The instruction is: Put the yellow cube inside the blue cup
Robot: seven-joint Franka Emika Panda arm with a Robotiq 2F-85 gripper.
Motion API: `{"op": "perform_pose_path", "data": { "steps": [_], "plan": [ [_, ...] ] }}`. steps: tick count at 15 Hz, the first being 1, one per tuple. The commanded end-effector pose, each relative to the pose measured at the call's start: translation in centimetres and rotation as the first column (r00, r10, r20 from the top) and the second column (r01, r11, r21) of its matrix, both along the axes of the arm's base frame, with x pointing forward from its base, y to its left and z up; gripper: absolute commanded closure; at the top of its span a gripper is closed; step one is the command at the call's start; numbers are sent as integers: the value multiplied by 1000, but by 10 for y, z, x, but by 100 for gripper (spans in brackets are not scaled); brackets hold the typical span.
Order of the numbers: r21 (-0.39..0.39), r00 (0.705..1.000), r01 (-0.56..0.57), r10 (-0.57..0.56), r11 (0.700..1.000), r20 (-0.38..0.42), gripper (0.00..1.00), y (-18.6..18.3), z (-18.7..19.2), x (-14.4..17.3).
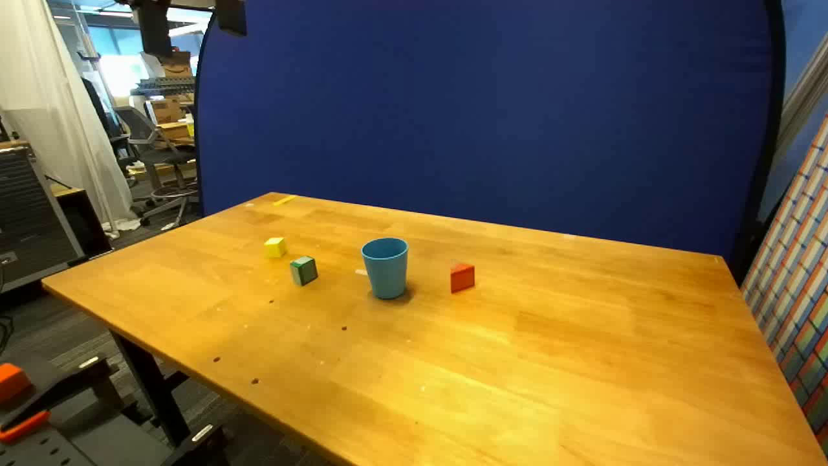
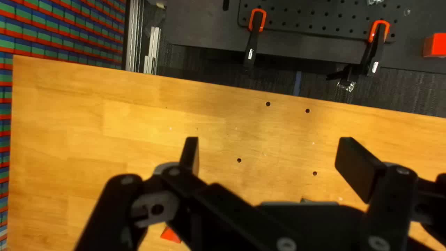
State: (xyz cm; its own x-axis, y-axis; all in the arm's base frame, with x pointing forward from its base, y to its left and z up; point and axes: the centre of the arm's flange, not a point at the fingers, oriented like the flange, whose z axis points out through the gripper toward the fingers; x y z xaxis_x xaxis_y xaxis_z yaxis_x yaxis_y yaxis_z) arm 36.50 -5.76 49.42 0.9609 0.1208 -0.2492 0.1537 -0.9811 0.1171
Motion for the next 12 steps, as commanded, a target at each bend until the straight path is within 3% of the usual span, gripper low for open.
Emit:
{"op": "perform_pose_path", "data": {
  "steps": [1,11,12],
  "plan": [
    [0,1000,0,0,1000,4,0,0,2,1],
    [-1,1000,0,0,1000,15,0,0,7,2],
    [-5,999,1,-1,1000,51,0,-2,1,7]
  ]
}}
